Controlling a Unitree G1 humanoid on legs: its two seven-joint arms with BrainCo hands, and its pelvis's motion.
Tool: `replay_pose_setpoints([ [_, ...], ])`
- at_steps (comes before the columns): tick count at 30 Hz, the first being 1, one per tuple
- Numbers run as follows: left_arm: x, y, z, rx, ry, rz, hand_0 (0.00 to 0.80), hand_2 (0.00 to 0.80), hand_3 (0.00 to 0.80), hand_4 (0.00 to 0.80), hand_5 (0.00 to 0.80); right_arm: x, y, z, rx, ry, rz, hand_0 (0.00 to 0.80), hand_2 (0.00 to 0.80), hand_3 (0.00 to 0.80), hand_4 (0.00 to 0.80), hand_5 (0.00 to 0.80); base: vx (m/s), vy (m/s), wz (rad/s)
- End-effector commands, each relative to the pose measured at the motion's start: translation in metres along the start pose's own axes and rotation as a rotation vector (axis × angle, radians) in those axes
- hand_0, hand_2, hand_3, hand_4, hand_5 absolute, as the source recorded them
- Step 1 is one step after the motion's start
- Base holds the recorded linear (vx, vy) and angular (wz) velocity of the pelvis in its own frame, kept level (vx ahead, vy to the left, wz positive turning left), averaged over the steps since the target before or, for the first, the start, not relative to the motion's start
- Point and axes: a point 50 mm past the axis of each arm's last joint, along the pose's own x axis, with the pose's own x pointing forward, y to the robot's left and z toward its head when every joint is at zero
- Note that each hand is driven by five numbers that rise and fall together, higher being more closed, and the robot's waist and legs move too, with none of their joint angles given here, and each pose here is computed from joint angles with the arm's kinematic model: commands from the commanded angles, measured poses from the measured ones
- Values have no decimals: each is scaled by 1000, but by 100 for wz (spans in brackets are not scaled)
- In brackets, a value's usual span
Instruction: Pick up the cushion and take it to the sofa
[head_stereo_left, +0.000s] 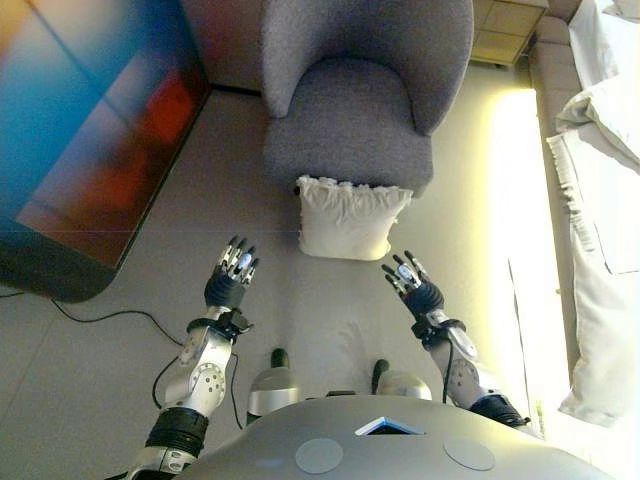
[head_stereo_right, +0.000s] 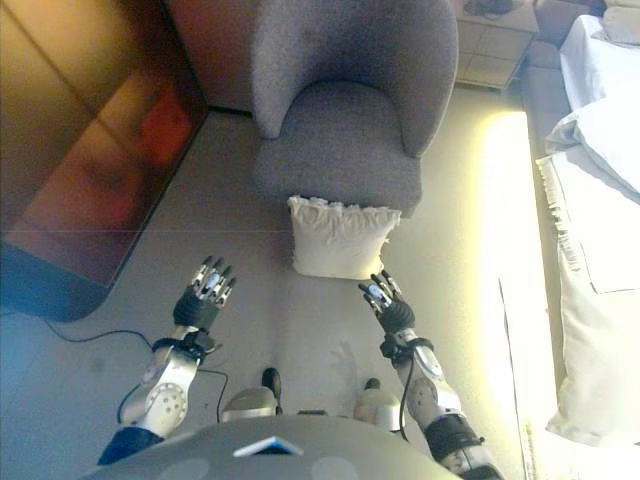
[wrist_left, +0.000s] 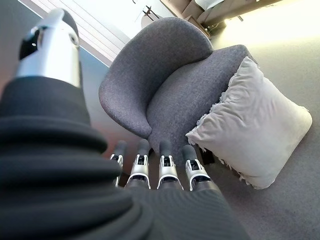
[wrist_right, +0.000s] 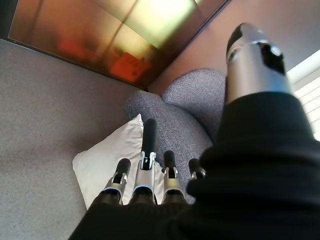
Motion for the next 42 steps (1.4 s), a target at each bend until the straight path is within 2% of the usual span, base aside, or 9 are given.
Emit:
replay_pose_setpoints([
  [1, 9, -14, 22, 49, -95, -88, 0, 0, 0, 0, 0, 6, 14, 20, 1, -100, 75, 0, 0, 0, 0, 0, 0, 0, 0],
  [27, -7, 1, 14, 8, -95, -15, 0, 0, 0, 0, 0, 0, 2, 18, -37, -44, 70, 0, 0, 0, 0, 0, 0, 11, -3],
  [33, -2, 7, 15, 100, -85, 37, 0, 0, 0, 0, 0, 4, 5, 18, -50, -47, 63, 0, 0, 0, 0, 0, 40, 94, -4],
  [42, 16, 2, 36, 86, -157, 17, 0, 0, 0, 0, 0, 15, 19, 26, -46, -103, 83, 0, 0, 0, 0, 0, 21, 142, -6],
])
